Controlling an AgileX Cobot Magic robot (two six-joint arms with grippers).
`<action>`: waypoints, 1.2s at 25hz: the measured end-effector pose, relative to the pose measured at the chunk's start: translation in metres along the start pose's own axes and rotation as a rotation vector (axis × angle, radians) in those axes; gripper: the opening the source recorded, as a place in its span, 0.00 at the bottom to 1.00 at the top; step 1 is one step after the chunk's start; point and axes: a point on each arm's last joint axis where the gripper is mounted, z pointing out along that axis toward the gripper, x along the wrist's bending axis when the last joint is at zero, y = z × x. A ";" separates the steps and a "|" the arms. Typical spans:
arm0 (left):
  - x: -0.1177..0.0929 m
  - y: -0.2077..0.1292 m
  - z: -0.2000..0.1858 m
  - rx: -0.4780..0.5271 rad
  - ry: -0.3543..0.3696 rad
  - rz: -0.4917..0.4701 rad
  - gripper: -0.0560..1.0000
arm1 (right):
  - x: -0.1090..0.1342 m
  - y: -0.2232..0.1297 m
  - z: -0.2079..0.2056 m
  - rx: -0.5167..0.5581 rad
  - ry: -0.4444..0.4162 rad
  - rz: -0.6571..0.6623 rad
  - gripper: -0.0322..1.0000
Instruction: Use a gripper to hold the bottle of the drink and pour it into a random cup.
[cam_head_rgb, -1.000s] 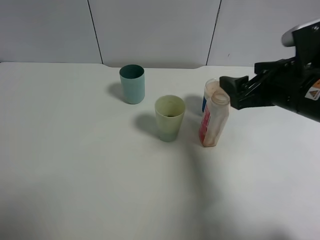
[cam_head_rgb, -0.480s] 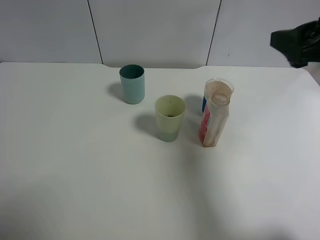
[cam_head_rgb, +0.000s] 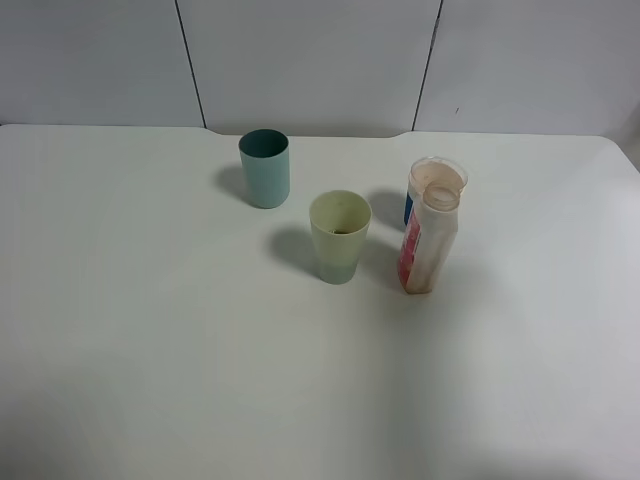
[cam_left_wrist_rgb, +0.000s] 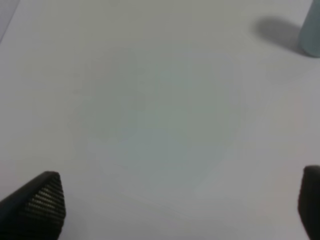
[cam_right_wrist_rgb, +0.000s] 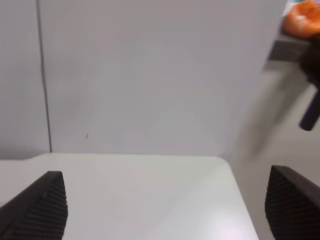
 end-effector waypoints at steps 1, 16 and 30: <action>0.000 0.000 0.000 0.000 0.000 0.000 0.93 | -0.001 0.000 -0.008 -0.022 -0.007 0.007 0.79; 0.000 0.000 0.000 0.000 0.000 0.000 0.93 | 0.000 -0.041 -0.066 0.238 -0.003 0.021 0.79; 0.000 0.000 0.000 0.000 0.000 0.000 0.93 | 0.005 -0.062 -0.097 0.233 0.031 0.061 0.79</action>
